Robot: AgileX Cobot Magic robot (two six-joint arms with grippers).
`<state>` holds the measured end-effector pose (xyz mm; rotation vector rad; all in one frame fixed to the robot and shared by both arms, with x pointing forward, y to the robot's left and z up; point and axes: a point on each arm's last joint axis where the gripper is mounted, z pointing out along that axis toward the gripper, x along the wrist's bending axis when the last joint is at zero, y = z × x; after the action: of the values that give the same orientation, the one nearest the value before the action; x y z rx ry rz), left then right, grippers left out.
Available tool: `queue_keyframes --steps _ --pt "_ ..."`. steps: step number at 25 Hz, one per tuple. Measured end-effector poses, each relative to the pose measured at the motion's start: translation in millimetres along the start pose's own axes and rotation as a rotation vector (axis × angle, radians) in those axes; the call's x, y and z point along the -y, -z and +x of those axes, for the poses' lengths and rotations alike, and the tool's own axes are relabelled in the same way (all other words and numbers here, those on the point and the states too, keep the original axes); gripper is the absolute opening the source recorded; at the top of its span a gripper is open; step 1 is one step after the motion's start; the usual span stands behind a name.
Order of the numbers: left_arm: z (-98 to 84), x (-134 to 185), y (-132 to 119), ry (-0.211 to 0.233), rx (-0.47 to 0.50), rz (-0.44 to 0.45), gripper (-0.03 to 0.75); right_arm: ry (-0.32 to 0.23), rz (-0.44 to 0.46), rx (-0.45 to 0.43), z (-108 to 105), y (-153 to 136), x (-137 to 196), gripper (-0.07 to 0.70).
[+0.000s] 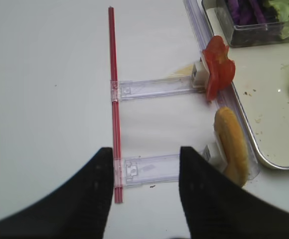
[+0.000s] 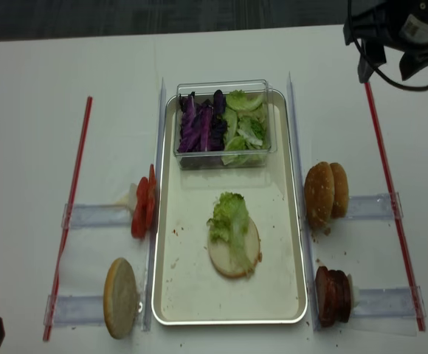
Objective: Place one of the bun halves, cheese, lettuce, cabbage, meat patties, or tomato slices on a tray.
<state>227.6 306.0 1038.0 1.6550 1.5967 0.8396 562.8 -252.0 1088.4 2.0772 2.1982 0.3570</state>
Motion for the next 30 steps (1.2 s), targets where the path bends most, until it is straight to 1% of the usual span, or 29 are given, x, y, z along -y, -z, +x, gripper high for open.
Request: queue_keyframes --steps 8,11,21,25,30 --pt "0.0 0 0 0.0 0.0 0.0 0.297 0.004 -0.027 -0.002 -2 28 62 0.491" --pt "0.0 0 0 0.0 0.0 0.0 0.297 0.007 -0.056 -0.004 -3 40 85 0.491" --pt "0.0 0 0 0.0 0.0 0.0 0.297 0.022 -0.22 -0.005 -7 78 163 0.491" --pt "0.0 0 0 0.0 0.0 0.0 0.297 0.026 -0.268 -0.007 -9 81 191 0.491" --pt "0.0 0 0 0.0 0.0 0.0 0.297 0.034 -0.32 0.019 -15 76 229 0.491"
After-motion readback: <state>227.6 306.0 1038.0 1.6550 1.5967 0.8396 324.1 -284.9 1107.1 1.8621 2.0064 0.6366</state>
